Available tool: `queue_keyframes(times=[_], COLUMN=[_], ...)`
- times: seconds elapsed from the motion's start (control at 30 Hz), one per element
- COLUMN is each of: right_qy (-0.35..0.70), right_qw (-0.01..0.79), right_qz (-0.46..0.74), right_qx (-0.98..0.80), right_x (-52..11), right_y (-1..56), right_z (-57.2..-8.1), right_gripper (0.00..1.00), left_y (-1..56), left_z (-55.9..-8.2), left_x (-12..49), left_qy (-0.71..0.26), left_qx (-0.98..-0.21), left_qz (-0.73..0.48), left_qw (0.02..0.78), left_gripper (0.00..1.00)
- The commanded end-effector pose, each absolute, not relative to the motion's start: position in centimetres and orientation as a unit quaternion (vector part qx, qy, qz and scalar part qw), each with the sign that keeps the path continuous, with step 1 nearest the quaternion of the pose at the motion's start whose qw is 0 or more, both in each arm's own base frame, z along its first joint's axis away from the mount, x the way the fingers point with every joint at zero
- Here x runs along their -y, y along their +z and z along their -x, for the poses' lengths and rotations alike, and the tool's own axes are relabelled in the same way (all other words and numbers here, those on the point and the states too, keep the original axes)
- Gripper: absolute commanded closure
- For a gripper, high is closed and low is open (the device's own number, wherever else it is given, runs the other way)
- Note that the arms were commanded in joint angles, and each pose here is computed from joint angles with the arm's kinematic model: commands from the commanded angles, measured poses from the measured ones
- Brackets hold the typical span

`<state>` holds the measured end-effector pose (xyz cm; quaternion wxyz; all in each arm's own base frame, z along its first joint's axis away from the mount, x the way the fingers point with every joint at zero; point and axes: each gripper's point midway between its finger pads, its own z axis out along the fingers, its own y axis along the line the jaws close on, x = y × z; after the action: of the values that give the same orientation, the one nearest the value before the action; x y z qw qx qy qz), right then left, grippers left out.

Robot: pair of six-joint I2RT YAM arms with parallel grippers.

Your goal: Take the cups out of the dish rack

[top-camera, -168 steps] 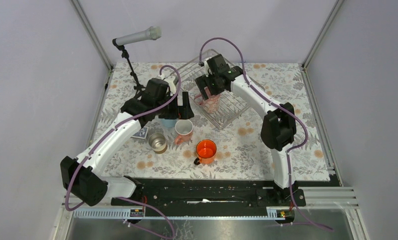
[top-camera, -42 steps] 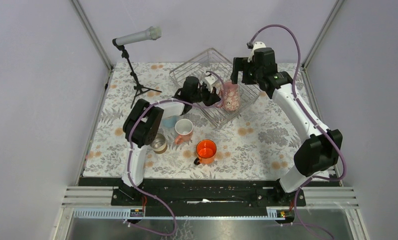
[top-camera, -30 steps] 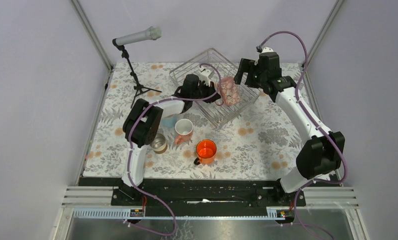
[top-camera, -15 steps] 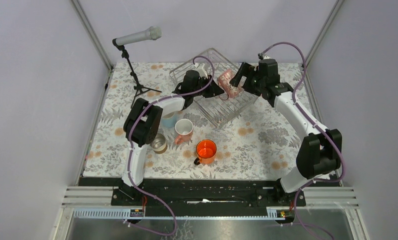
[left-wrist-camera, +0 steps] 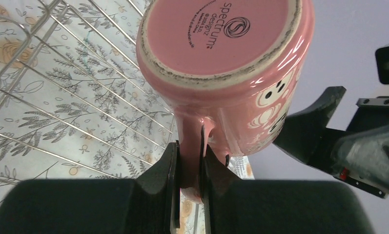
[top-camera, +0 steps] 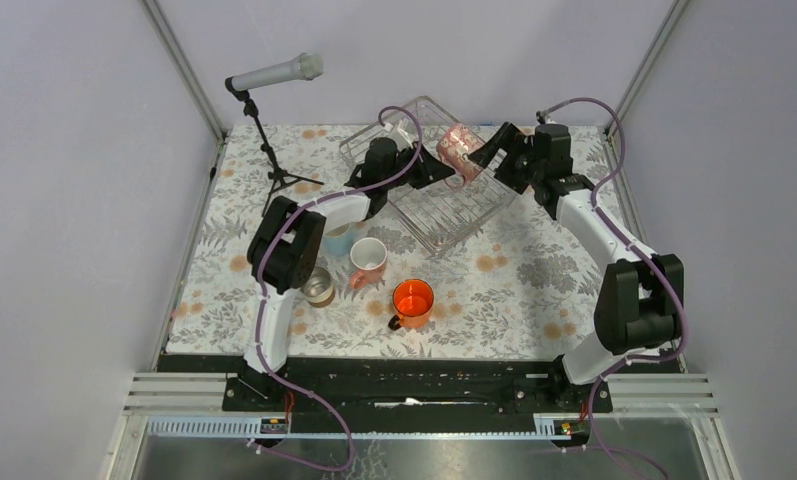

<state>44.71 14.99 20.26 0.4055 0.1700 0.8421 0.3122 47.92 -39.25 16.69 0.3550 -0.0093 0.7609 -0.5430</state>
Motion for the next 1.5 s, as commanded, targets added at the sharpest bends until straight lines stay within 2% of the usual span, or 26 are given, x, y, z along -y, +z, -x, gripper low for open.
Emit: queue_keyframes(times=[0.0, 0.17, 0.3, 0.5, 0.67, 0.73, 0.83, 1.0, 1.17, 1.23, 1.27, 1.33, 1.4, 1.43, 1.47], right_qy=[0.393, 0.457, 0.498, 0.568, 0.587, 0.589, 0.585, 0.564, 0.557, 0.558, 0.558, 0.552, 0.543, 0.538, 0.529], right_qw=[0.450, 0.436, 0.419, 0.415, 0.425, 0.431, 0.440, 0.459, 0.475, 0.478, 0.481, 0.490, 0.502, 0.507, 0.512], right_qz=[-0.160, -0.165, -0.180, -0.189, -0.184, -0.177, -0.173, -0.163, -0.153, -0.146, -0.142, -0.138, -0.132, -0.131, -0.130], right_qx=[-0.785, -0.757, -0.738, -0.684, -0.664, -0.660, -0.659, -0.667, -0.664, -0.662, -0.661, -0.660, -0.660, -0.661, -0.664], right_x=[-16.2, -17.7, -18.1, -18.3, -18.3, -18.3, -18.1, -17.7, -17.4, -17.5, -17.5, -17.2, -16.9, -16.8, -16.6], right_y=[23.9, 24.4, 24.2, 25.9, 28.1, 29.2, 30.3, 31.8, 33.9, 35.0, 35.6, 36.8, 38.1, 38.7, 39.2], right_z=[-47.0, -48.5, -49.2, -49.4, -48.8, -48.5, -48.0, -47.3, -46.7, -46.3, -46.0, -45.4, -44.6, -44.2, -44.0], right_gripper=[0.00, 0.04, 0.12, 0.38, 0.60, 0.72, 0.99, 1.00, 1.00, 1.00, 1.00, 1.00, 1.00, 1.00, 1.00], left_y=[27.1, 27.5, 27.9, 28.0, 28.5, 29.2, 30.1, 31.7, 33.2, 33.8, 34.1, 34.6, 34.7, 34.9, 34.8], left_z=[-47.5, -47.1, -47.0, -46.7, -46.1, -45.6, -45.1, -44.3, -43.9, -43.5, -43.2, -42.6, -42.2, -41.9, -41.7], left_x=[39.7, 39.8, 39.8, 39.9, 40.2, 40.4, 40.3, 39.7, 39.4, 39.4, 39.3, 39.3, 39.1, 39.1, 39.0], left_qy=[-0.621, -0.632, -0.641, -0.644, -0.643, -0.641, -0.642, -0.652, -0.662, -0.671, -0.676, -0.683, -0.680, -0.678, -0.674], left_qx=[-0.658, -0.651, -0.645, -0.644, -0.645, -0.643, -0.640, -0.629, -0.618, -0.612, -0.607, -0.599, -0.600, -0.601, -0.604], left_qz=[-0.032, -0.032, -0.031, -0.033, -0.041, -0.049, -0.050, -0.039, -0.028, -0.028, -0.030, -0.033, -0.037, -0.040, -0.041], left_qw=[0.426, 0.419, 0.416, 0.412, 0.410, 0.415, 0.419, 0.421, 0.423, 0.417, 0.416, 0.416, 0.420, 0.422, 0.424], left_gripper=[1.00, 1.00, 1.00, 1.00, 1.00, 1.00, 1.00, 0.99, 0.68, 0.59, 0.52, 0.30, 0.17, 0.04, 0.02])
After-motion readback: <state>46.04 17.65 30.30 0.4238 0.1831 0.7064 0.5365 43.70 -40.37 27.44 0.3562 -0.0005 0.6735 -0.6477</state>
